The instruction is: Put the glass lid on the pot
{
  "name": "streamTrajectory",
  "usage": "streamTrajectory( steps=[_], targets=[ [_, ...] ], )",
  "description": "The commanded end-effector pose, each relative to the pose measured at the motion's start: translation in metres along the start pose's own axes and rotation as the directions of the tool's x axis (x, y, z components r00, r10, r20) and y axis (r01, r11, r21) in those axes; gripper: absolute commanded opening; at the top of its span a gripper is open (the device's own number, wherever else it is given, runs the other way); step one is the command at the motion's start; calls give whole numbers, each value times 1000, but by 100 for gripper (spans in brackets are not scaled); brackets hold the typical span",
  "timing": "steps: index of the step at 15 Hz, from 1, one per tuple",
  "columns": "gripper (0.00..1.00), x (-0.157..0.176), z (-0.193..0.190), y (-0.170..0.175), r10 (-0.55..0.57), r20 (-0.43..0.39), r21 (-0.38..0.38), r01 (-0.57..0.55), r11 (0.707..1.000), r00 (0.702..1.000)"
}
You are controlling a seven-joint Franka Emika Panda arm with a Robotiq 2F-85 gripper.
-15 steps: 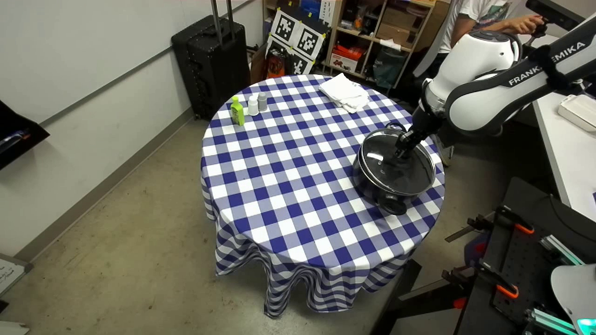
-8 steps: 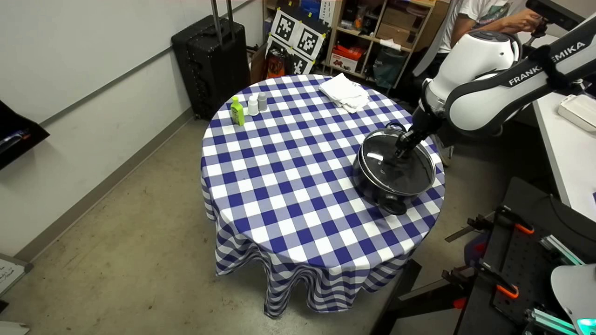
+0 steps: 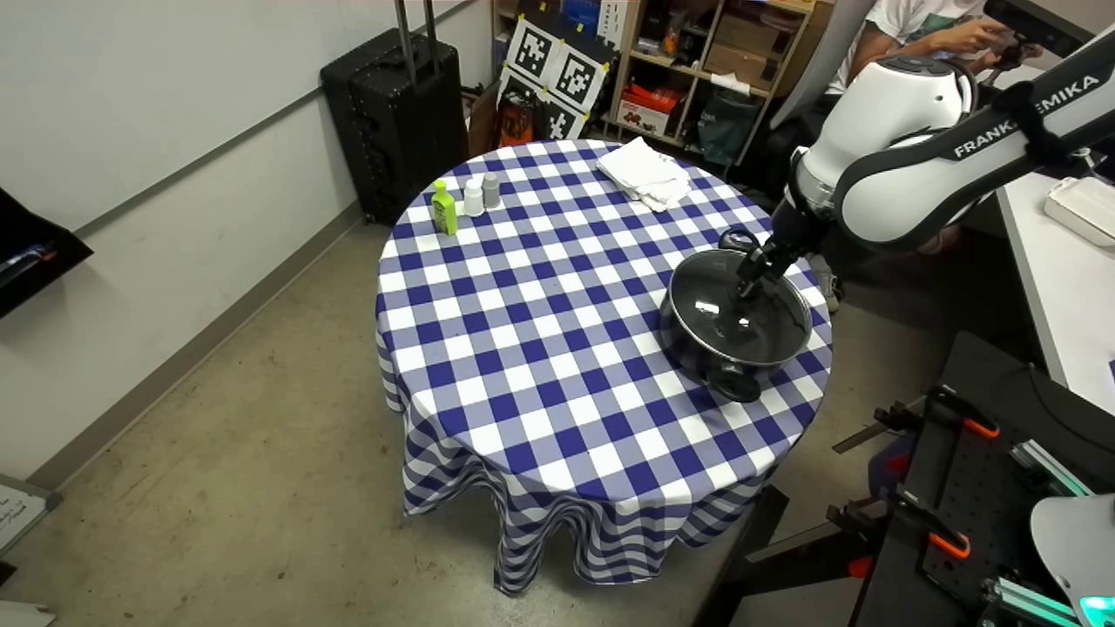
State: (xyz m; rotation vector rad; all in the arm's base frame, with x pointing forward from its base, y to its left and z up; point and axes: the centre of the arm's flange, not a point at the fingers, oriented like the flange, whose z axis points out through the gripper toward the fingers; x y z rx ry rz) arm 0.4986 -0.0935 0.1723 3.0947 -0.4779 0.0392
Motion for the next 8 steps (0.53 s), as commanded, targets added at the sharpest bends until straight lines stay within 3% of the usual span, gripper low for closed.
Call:
streamTrajectory(
  steps=[1, 3, 4, 8],
  targets=[
    [100, -5, -9, -3, 14, 12, -2, -14, 1000, 1000],
    [100, -18, -15, -9, -27, 92, 58, 22, 998, 995],
    [100, -5, -1, -4, -5, 42, 12, 5, 1000, 999],
    [100, -13, -7, -15, -21, 82, 41, 17, 999, 996]
  ],
)
